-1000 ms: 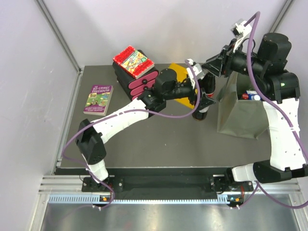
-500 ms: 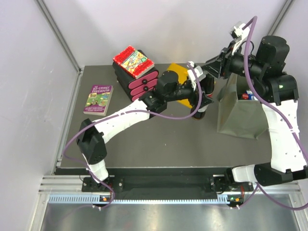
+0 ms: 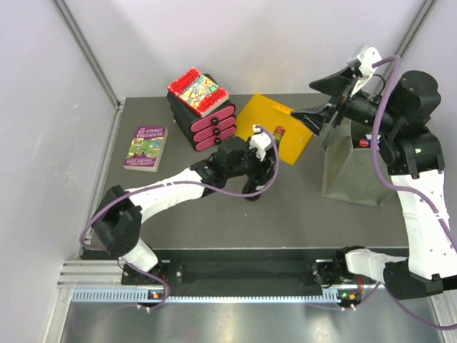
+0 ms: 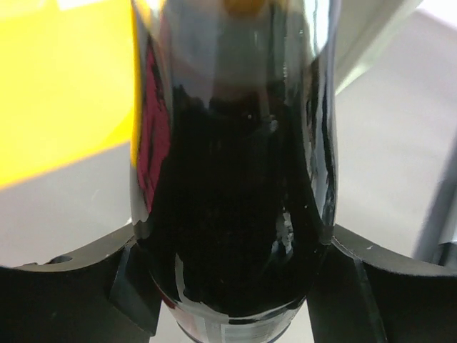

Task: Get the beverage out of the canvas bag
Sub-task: Place the drink at the center of the board.

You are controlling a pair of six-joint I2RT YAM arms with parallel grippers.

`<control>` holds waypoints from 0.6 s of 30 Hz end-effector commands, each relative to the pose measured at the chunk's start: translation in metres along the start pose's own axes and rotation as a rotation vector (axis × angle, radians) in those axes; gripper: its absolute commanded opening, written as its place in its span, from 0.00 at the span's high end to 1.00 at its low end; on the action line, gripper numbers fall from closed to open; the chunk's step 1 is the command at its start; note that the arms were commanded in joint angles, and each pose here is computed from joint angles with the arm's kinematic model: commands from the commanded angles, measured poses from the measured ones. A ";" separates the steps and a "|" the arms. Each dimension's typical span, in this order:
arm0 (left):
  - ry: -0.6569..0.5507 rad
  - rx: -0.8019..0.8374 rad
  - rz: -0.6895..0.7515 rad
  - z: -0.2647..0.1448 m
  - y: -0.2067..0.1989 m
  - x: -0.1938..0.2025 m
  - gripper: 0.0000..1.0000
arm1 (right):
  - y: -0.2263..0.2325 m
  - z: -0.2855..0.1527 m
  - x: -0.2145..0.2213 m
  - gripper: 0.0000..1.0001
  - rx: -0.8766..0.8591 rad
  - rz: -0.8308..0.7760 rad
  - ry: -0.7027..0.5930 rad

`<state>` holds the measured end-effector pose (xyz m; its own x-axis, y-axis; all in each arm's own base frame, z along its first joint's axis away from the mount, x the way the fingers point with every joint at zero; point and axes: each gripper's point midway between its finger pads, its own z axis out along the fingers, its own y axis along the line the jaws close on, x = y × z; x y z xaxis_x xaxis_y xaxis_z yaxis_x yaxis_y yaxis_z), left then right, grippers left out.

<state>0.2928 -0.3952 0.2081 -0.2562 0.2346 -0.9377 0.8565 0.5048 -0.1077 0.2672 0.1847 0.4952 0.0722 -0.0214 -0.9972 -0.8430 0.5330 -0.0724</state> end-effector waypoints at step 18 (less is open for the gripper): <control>-0.622 -0.559 0.038 -0.186 0.161 -0.118 1.00 | -0.020 0.002 0.084 0.00 0.073 -0.158 0.065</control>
<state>0.3778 -0.2132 0.2387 -0.1699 0.0520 -0.9841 0.4940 0.8685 -0.0394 0.2947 0.1759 0.3843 -0.0190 -0.1596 -0.9870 -0.8125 0.5778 -0.0778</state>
